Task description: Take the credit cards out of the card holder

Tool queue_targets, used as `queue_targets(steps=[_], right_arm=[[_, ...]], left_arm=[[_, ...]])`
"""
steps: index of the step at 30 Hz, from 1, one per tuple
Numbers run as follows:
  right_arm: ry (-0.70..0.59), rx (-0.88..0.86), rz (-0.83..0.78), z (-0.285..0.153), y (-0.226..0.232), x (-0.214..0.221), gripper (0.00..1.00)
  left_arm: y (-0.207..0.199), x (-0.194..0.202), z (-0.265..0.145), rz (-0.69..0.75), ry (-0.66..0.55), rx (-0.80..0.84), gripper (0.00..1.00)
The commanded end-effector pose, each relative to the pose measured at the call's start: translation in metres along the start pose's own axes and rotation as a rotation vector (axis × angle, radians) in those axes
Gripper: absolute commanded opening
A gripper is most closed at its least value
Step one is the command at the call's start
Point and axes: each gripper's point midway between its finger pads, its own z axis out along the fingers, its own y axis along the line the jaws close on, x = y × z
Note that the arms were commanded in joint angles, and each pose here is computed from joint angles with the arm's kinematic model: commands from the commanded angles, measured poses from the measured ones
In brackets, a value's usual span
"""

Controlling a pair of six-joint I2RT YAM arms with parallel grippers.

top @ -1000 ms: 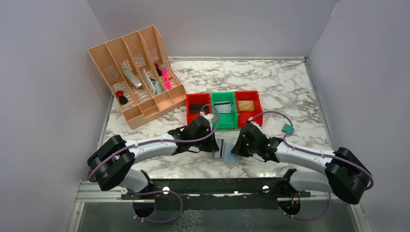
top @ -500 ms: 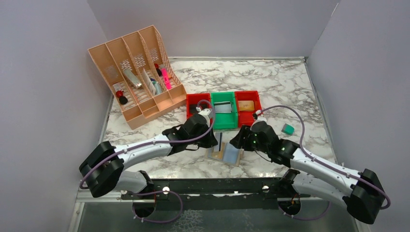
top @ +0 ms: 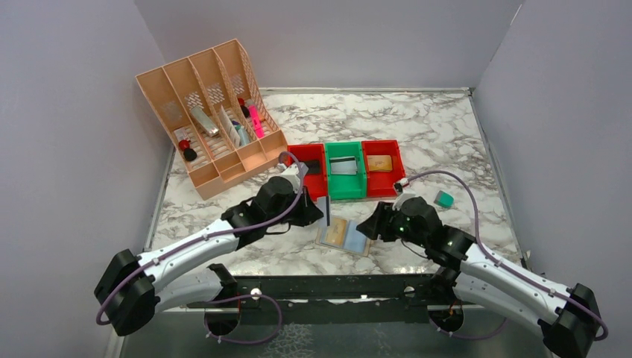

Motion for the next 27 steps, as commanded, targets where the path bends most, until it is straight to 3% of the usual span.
queue_targets(steps=[1,14,23,27], right_arm=[[0.102,-0.070,0.055,-0.006,0.007,0.026,0.56],[0.182,-0.323,0.077,-0.010,0.051,0.037,0.65],[0.143,-0.475,0.097,-0.005,0.087,0.017,0.65],[0.150,-0.542,0.091,-0.005,0.099,0.016,0.64]], left_arm=[[-0.004,0.003,-0.017,-0.032,-0.022,0.040,0.00],[-0.025,0.018,-0.025,-0.083,-0.032,0.243,0.00],[-0.061,0.027,-0.038,-0.065,0.026,0.460,0.00],[-0.063,0.031,-0.041,-0.060,0.047,0.482,0.00]])
